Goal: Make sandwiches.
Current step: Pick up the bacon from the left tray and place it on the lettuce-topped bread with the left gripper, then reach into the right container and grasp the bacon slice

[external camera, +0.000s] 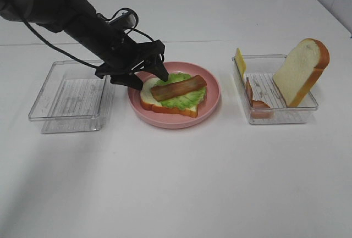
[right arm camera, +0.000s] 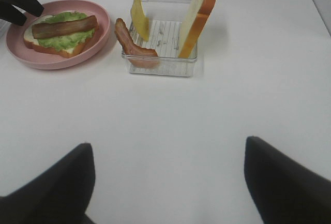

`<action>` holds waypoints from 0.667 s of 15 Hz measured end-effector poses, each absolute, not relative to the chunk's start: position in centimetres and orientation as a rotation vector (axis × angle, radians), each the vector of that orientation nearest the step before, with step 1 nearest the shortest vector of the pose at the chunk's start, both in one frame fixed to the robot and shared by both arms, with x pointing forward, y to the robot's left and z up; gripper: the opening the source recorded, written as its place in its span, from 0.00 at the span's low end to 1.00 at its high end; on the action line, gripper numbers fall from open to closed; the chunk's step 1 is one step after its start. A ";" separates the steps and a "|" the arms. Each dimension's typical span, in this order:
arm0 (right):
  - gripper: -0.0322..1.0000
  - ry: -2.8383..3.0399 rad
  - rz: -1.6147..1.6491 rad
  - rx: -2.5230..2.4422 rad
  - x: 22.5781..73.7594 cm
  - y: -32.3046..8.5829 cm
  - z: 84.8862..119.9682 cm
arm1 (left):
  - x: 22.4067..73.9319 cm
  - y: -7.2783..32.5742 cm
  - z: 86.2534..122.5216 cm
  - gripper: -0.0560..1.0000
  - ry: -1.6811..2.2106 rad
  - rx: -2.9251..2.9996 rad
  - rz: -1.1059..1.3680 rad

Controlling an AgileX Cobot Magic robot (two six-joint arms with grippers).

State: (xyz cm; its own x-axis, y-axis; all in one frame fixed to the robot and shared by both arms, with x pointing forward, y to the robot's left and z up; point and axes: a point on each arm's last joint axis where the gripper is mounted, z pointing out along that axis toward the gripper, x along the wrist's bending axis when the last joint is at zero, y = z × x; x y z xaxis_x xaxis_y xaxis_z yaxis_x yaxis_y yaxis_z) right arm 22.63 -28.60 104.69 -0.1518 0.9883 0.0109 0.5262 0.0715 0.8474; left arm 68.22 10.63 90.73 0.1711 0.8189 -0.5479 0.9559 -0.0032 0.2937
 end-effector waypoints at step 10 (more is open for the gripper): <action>0.76 1.748 0.978 1.509 22.6 -28.6 104.7 | 62.0 17.0 109.3 0.78 1.681 2.039 0.173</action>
State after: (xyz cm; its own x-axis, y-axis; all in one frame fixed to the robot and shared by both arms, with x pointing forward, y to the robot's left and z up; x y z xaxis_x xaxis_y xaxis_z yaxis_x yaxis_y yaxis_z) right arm 22.63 -28.60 104.69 -0.1518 0.9883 0.0109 0.5262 0.0715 0.8474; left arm 61.96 17.02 109.26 0.2340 0.9503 -0.2056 0.8883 -0.1229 0.4426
